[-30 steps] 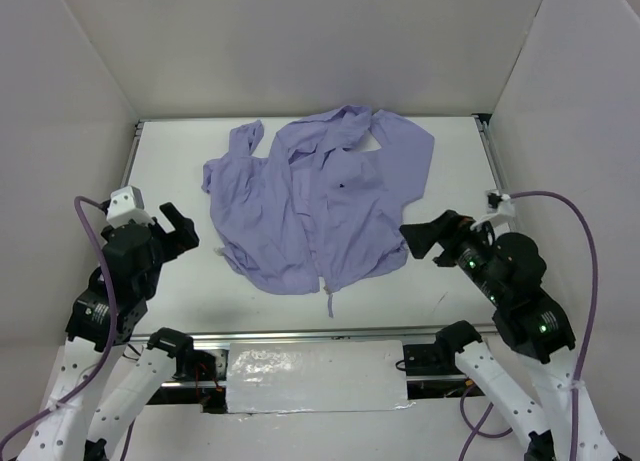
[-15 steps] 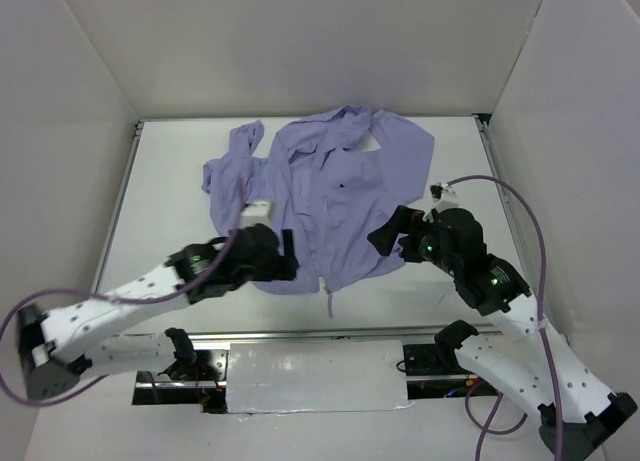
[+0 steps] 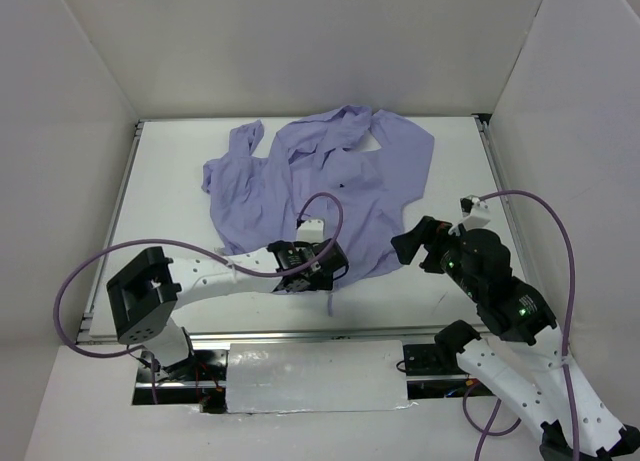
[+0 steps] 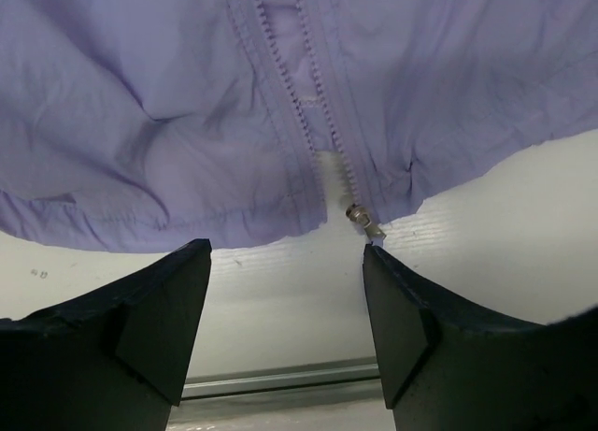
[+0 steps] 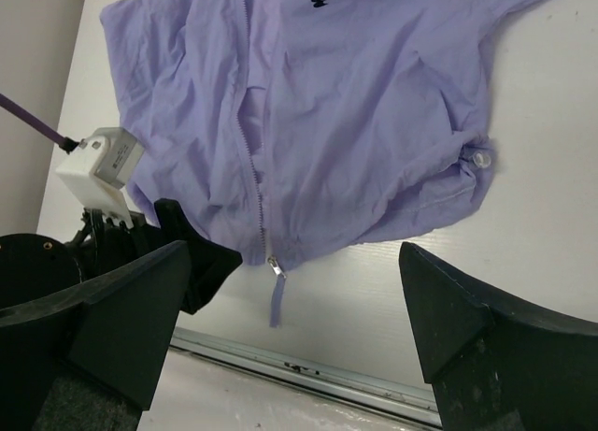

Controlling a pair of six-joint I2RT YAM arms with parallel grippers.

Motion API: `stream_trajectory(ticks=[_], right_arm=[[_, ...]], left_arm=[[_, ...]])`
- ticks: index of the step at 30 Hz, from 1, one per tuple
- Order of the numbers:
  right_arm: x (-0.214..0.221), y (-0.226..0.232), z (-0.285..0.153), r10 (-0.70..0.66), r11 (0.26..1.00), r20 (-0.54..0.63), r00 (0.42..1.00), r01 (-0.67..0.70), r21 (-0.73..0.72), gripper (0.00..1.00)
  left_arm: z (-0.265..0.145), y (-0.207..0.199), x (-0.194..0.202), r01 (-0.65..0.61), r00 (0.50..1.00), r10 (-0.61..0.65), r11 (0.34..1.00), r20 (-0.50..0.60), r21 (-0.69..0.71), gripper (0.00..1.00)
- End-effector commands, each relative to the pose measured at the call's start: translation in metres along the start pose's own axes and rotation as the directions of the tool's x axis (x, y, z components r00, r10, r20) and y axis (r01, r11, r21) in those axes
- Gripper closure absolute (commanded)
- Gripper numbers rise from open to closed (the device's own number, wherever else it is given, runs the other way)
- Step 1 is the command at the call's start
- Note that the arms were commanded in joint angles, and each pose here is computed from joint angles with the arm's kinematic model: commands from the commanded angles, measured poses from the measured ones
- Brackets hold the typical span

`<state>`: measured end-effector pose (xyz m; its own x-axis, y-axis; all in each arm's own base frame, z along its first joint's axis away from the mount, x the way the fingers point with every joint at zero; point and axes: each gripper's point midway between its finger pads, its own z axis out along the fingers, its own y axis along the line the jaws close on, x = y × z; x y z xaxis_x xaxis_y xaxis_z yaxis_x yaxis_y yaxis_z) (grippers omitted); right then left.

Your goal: Zip up the jacket

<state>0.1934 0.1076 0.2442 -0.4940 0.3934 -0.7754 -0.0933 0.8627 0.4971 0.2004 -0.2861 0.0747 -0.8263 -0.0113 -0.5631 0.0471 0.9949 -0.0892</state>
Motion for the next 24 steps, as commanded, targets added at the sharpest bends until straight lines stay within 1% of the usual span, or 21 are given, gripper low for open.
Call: stream_trajectory(ticks=[1, 3, 7, 8, 12, 20, 22, 24], right_arm=[[-0.008, 0.000, -0.006, -0.027, 1.000, 0.026, 0.999, 0.027, 0.003, 0.00], [-0.008, 0.000, -0.006, -0.029, 1.000, 0.028, 0.999, 0.029, -0.002, 0.00], [-0.007, 0.002, -0.007, -0.035, 0.999, 0.026, 0.999, 0.035, -0.013, 0.00], [-0.007, 0.001, -0.008, -0.035, 0.999, 0.028, 0.999, 0.036, -0.013, 0.00], [-0.006, 0.002, -0.007, -0.038, 0.999, 0.024, 0.999, 0.039, -0.023, 0.00], [-0.004, 0.003, -0.007, -0.041, 0.999, 0.023, 0.999, 0.042, -0.033, 0.00], [-0.004, 0.004, -0.006, -0.041, 0.998, 0.022, 0.999, 0.042, -0.036, 0.00], [-0.003, 0.004, -0.006, -0.043, 0.998, 0.017, 0.999, 0.044, -0.038, 0.00]], left_arm=[[0.002, -0.005, -0.014, 0.047, 0.998, -0.047, 0.999, 0.049, -0.017, 0.22], [0.009, -0.001, -0.012, 0.057, 0.998, -0.055, 0.997, 0.036, -0.044, 0.25], [0.016, 0.006, -0.011, 0.080, 0.996, -0.078, 0.995, 0.034, -0.056, 0.28], [0.017, 0.007, -0.009, 0.082, 0.996, -0.080, 0.995, 0.029, -0.057, 0.32], [0.026, 0.009, -0.003, 0.073, 0.997, -0.072, 0.994, 0.013, -0.077, 0.36], [0.039, 0.015, 0.008, 0.083, 0.996, -0.084, 0.992, -0.014, -0.094, 0.36], [0.042, 0.015, 0.010, 0.086, 0.996, -0.089, 0.992, -0.023, -0.091, 0.38], [0.044, 0.016, 0.013, 0.088, 0.995, -0.092, 0.992, -0.029, -0.093, 0.42]])
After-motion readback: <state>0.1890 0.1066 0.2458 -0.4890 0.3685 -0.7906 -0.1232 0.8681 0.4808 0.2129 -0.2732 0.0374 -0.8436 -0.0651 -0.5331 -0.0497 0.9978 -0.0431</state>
